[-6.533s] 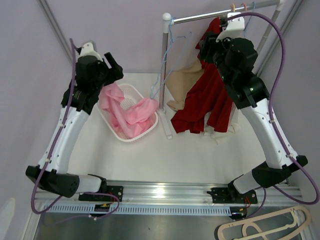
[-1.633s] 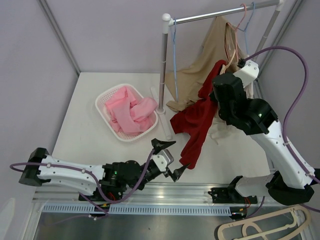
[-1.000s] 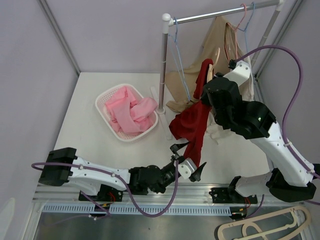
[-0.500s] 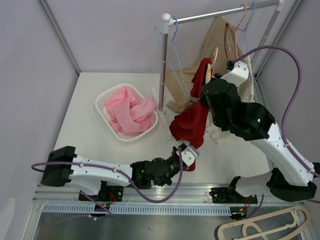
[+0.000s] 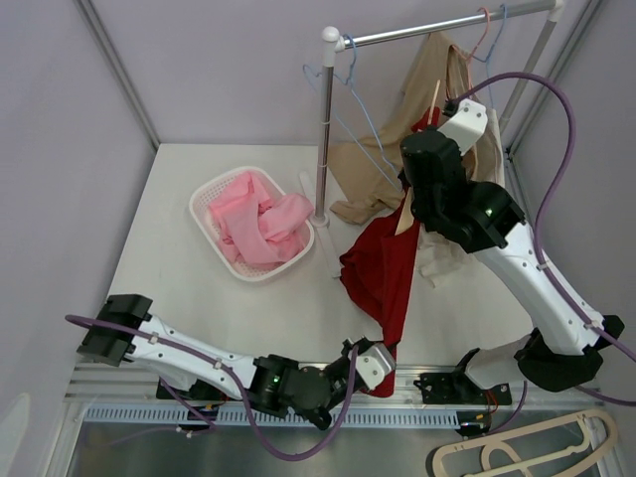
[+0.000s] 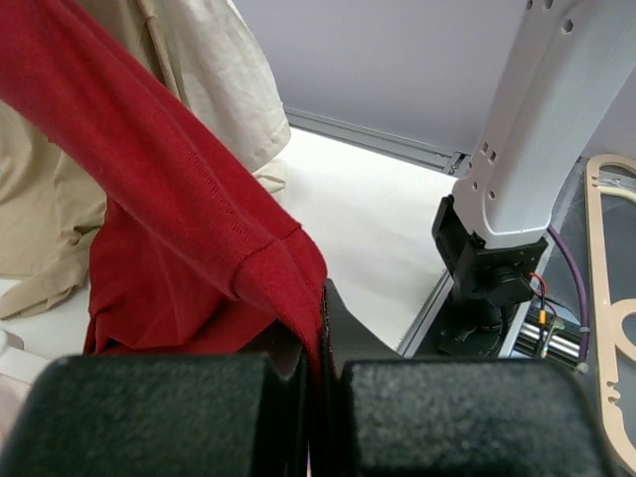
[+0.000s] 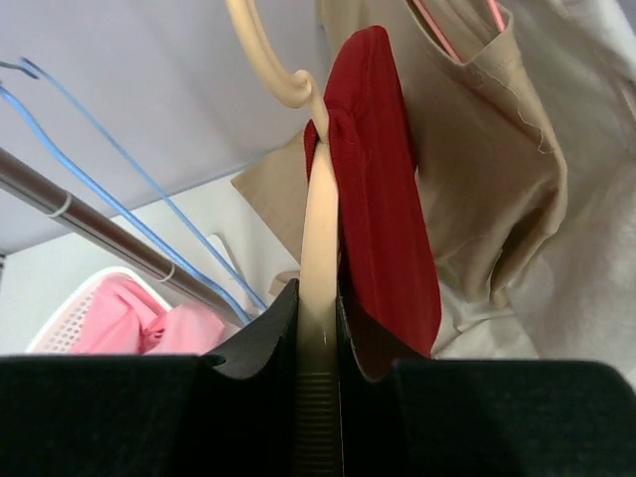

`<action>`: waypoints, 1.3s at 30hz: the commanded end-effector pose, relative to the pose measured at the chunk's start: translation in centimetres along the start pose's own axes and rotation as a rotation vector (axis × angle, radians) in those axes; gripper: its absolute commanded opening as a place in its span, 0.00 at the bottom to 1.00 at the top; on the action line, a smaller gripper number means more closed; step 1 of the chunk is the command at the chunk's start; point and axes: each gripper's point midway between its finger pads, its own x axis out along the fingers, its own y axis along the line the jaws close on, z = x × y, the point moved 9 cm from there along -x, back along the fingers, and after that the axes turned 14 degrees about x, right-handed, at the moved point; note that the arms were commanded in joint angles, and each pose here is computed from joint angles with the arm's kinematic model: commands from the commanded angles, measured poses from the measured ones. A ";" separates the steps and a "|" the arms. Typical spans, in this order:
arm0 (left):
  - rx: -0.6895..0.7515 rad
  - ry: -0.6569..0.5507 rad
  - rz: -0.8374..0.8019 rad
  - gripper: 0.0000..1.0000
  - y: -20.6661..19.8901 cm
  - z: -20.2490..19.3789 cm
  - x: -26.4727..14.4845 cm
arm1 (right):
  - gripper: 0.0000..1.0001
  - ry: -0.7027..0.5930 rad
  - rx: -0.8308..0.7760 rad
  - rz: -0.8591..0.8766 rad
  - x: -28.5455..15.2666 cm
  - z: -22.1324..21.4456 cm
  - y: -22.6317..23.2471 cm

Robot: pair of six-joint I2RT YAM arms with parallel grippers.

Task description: Remove the t-shirt from the hanger

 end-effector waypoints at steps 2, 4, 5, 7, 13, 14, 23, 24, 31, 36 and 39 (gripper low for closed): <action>-0.114 -0.005 -0.010 0.01 -1.3 0.6 -0.5 | 0.00 -0.075 0.095 0.039 0.9 2.5 1.6; -0.108 -0.003 -0.014 0.01 -1.5 0.2 -0.5 | 0.00 -0.056 0.090 0.050 1.0 2.4 1.8; -0.089 -0.012 -0.001 0.01 -1.5 0.1 -0.2 | 0.00 -0.051 0.108 0.063 0.8 2.7 2.0; -0.067 -0.023 0.014 0.01 -1.7 0.1 0.1 | 0.00 -0.056 0.113 0.065 0.6 3.0 2.0; -0.137 -0.045 -0.125 0.01 -3.7 0.1 -0.7 | 0.00 -0.125 0.101 0.024 2.4 5.3 1.7; -0.137 -0.051 -0.134 0.01 -4.2 0.5 -0.6 | 0.00 -0.125 0.092 0.015 2.9 5.1 1.9; -0.094 -0.067 -0.206 0.01 -6.6 0.6 -0.7 | 0.00 -0.144 0.083 0.009 4.6 5.7 2.4; -0.093 -0.071 -0.215 0.01 -6.8 0.7 -0.8 | 0.00 -0.143 0.076 -0.008 5.5 5.7 2.1; -0.098 -0.029 -0.089 0.01 -4.1 -0.8 2.1 | 0.00 -0.031 0.120 0.078 3.5 5.9 2.1; -0.137 -0.006 0.032 0.01 2.3 -2.2 6.6 | 0.00 0.073 0.131 0.165 -0.8 4.9 2.1; -0.110 -0.024 0.098 0.01 5.5 -1.4 8.6 | 0.00 0.135 0.123 0.179 -3.0 3.9 1.4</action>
